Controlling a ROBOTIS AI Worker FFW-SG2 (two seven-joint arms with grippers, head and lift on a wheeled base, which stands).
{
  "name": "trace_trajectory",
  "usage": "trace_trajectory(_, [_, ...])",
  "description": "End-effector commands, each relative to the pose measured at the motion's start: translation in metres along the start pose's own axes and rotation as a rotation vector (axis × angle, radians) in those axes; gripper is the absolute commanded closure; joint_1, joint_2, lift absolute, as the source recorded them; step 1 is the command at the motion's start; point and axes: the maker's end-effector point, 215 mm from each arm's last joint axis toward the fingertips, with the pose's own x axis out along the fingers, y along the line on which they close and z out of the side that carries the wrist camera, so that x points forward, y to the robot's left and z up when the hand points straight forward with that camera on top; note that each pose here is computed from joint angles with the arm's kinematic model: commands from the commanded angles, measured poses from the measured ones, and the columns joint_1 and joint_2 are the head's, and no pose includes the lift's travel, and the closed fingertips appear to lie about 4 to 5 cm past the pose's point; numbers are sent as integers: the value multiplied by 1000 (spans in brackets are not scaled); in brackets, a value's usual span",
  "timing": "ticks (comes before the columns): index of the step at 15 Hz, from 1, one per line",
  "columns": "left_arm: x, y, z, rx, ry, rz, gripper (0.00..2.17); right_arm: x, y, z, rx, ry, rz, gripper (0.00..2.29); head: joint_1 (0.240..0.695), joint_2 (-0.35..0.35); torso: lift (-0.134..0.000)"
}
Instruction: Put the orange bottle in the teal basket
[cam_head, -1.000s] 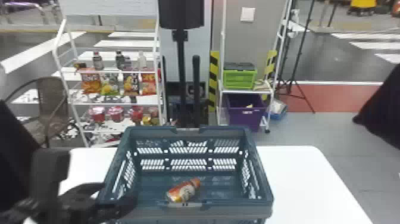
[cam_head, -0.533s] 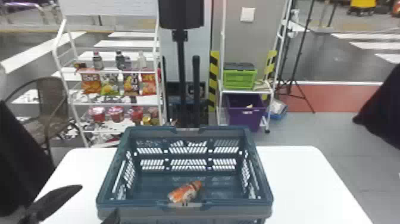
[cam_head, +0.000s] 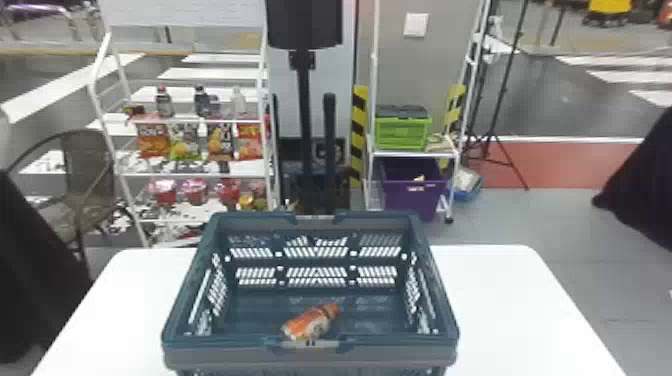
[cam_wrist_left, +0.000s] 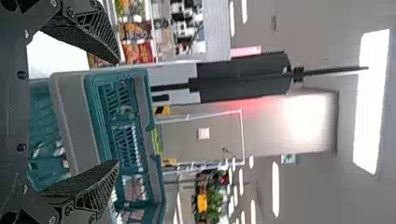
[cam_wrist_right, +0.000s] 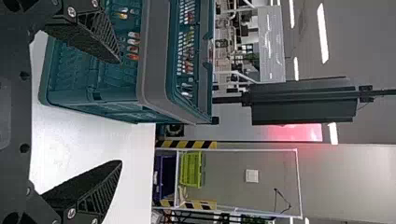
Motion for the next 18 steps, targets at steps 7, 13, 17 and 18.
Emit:
trace_trajectory(7, [-11, -19, -50, -55, 83, 100, 154, 0, 7, 11, 4, -18, 14, 130, 499, 0, 0])
trace_trajectory(13, [-7, -31, -65, -99, 127, 105, 154, 0, 7, 7, 3, -12, 12, 130, 499, 0, 0])
trace_trajectory(17, [-6, -31, -62, -106, 111, 116, 154, 0, 6, 4, 4, -8, 10, 130, 499, 0, 0])
trace_trajectory(18, [-6, -31, -62, -107, 109, 117, 151, 0, 7, 5, 5, -9, 11, 130, 499, 0, 0])
